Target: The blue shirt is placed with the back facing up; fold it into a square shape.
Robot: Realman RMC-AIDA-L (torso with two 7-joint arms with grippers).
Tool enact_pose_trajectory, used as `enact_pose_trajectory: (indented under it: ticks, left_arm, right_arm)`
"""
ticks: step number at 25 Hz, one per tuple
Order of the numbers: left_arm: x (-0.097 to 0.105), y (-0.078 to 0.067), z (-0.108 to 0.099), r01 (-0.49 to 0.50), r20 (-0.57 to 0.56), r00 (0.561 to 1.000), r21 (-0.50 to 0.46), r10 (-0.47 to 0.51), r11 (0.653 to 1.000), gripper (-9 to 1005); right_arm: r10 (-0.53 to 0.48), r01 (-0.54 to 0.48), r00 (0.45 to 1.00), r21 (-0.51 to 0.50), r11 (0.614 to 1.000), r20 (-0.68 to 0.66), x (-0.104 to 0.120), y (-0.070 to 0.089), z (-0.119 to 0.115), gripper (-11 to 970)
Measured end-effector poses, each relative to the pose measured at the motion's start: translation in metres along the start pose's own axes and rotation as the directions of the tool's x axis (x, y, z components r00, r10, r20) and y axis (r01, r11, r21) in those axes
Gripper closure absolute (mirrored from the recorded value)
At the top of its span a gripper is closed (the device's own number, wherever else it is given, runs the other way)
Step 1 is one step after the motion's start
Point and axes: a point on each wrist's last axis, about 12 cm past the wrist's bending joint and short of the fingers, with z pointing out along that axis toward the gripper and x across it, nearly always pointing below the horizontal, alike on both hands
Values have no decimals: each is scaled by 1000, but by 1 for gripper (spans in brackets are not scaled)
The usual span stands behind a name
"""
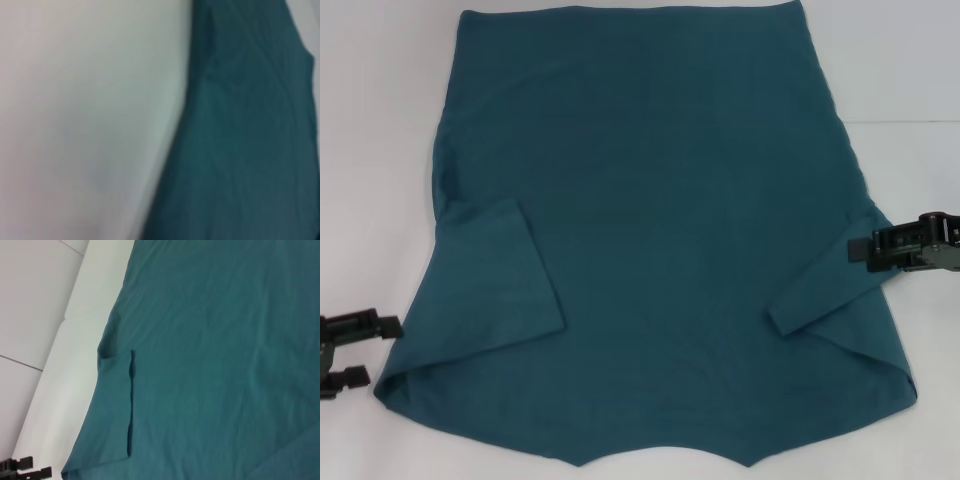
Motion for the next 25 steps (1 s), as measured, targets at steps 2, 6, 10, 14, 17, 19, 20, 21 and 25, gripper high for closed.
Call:
enact_pose_trajectory:
  ticks: [2, 6, 10, 14, 17, 19, 20, 21, 25]
  left_arm:
    - [0, 4, 2, 9, 5, 1000, -19, -9, 1000, 76]
    - [1, 9, 5, 24, 22, 999, -33, -23, 999, 76]
    - [3, 10, 7, 29, 21, 999, -35, -28, 999, 76]
    - [4, 12, 10, 35, 19, 999, -36, -34, 999, 77]
    - [5, 12, 11, 36, 14, 999, -35, -36, 999, 78]
    - [5, 12, 13, 36, 10, 999, -35, -36, 999, 79]
    - [5, 13, 13, 36, 9, 999, -36, -36, 999, 79]
    - [5, 13, 14, 36, 9, 999, -37, -36, 999, 80]
    - [6, 12, 16, 32, -2, 999, -36, -32, 999, 82]
  right_arm:
    - [0, 0, 1000, 1, 1000, 2, 0, 0, 0, 451]
    - [1, -1, 1000, 0, 1000, 4, 0, 0, 1, 452]
    - [6, -6, 1000, -1, 1000, 10, 0, -1, 0, 451]
    - [8, -8, 1000, 3, 1000, 15, 0, -2, 0, 451]
    - [9, -9, 1000, 2, 1000, 15, 1, -2, 0, 451]
    - [7, -7, 1000, 2, 1000, 15, 1, -2, 0, 451]
    - [6, -6, 1000, 2, 1000, 16, 1, -2, 0, 451]
    - [6, -6, 1000, 2, 1000, 16, 1, -3, 0, 452]
    - [7, -7, 1000, 2, 1000, 16, 2, -3, -1, 452]
